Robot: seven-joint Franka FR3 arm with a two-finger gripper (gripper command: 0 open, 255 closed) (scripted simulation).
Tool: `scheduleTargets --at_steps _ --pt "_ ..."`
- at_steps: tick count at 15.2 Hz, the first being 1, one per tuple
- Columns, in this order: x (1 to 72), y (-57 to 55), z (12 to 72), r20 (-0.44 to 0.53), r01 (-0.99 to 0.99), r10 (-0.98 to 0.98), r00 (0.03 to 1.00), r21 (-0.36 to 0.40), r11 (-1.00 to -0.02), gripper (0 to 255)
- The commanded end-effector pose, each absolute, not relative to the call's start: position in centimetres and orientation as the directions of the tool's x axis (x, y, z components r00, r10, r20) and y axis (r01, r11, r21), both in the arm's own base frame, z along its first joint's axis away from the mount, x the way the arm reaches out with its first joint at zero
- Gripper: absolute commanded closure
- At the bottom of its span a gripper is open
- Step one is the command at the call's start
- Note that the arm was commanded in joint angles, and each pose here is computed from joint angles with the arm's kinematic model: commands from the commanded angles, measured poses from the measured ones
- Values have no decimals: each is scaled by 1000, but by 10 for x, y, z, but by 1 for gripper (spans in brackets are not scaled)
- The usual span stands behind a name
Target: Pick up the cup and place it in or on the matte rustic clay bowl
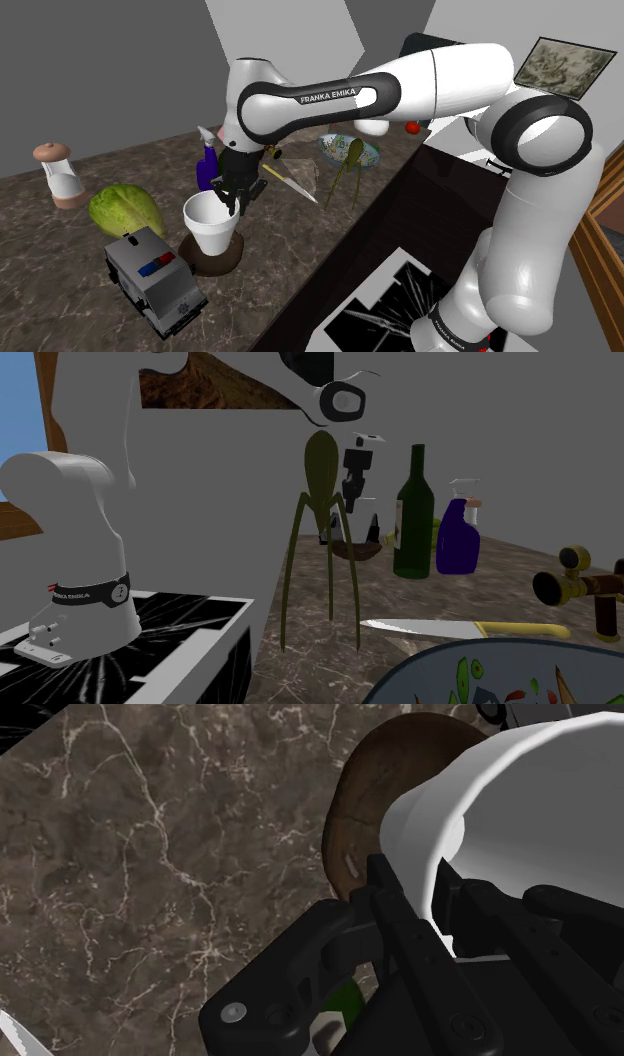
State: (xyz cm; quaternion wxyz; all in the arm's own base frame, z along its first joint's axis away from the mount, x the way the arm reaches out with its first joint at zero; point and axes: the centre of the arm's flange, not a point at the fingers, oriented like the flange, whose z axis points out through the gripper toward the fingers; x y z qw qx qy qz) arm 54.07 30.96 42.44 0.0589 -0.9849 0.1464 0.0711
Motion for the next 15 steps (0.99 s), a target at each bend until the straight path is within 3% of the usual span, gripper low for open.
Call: scheduleTargets --at_steps 1,8,9,15 --pt "542 310 419 -156 -297 -280 947 -96 -950 255" --pt "542 310 419 -156 -297 -280 947 -96 -950 255" --pt "542 310 419 -156 -297 -280 947 -96 -950 0" --pt "543 308 432 -156 -297 -280 947 -96 -950 0"
